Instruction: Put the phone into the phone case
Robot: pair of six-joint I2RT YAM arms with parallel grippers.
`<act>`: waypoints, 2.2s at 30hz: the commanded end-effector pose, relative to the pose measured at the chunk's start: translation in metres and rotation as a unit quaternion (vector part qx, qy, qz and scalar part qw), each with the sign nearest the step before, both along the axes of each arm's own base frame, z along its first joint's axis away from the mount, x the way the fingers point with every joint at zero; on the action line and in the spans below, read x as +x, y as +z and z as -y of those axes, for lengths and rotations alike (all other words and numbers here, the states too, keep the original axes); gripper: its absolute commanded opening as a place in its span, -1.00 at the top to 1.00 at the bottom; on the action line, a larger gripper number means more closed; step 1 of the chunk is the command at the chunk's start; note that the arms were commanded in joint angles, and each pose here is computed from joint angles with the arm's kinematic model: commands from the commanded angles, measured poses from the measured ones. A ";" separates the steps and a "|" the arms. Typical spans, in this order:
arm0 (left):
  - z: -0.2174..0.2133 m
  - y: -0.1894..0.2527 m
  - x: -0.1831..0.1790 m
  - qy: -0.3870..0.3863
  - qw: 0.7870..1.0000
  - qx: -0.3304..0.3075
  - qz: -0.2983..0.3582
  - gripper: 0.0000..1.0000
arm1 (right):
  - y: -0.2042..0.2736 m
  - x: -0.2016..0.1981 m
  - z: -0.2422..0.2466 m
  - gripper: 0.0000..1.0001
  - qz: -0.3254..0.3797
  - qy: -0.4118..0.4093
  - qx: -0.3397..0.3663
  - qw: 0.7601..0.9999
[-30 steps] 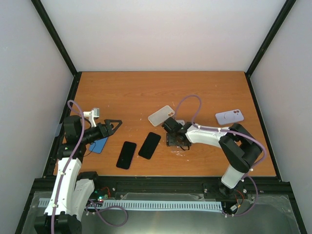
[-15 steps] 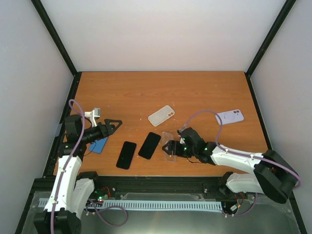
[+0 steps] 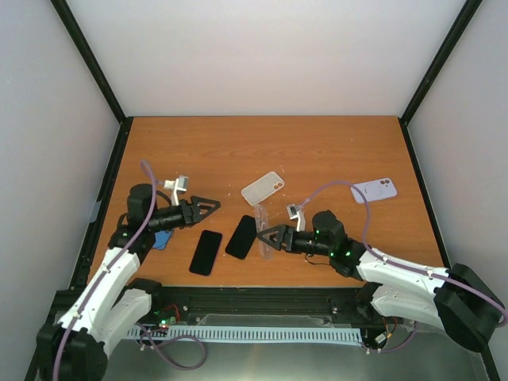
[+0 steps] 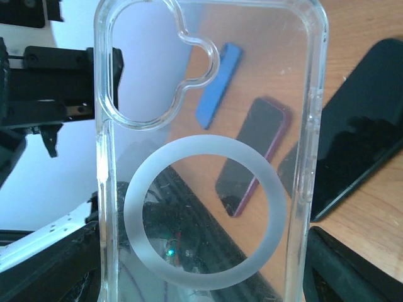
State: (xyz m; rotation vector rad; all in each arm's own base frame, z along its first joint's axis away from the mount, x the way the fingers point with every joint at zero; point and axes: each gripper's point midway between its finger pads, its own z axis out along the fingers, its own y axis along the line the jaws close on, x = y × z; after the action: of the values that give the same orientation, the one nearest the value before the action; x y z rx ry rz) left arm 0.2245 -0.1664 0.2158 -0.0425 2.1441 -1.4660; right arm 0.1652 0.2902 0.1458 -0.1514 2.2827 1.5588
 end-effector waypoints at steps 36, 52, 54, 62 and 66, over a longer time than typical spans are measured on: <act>0.188 -0.106 0.014 -0.095 0.948 0.282 -0.115 0.99 | 0.023 0.007 0.107 -1.00 0.067 -0.191 -0.141 0.969; 0.172 -0.124 0.009 -0.073 0.924 0.344 -0.148 0.99 | 0.030 0.000 0.130 -1.00 0.066 -0.225 -0.140 0.962; 0.173 -0.134 0.005 -0.072 0.914 0.368 -0.155 0.99 | 0.029 0.001 0.132 -1.00 0.066 -0.228 -0.143 0.961; 0.221 -0.145 -0.009 -0.137 0.924 0.320 -0.160 0.67 | 0.027 0.000 0.139 -1.00 0.065 -0.239 -0.149 0.957; 0.243 -0.138 -0.017 -0.174 0.938 0.251 -0.162 0.26 | 0.028 -0.001 0.142 -1.00 0.066 -0.244 -0.150 0.956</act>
State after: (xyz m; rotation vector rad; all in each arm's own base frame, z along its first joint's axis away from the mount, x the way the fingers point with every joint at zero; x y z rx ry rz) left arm 0.2190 -0.3836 0.0668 0.2546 2.9001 -0.8597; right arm 0.1633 0.1546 0.1621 0.1834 2.2497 0.9311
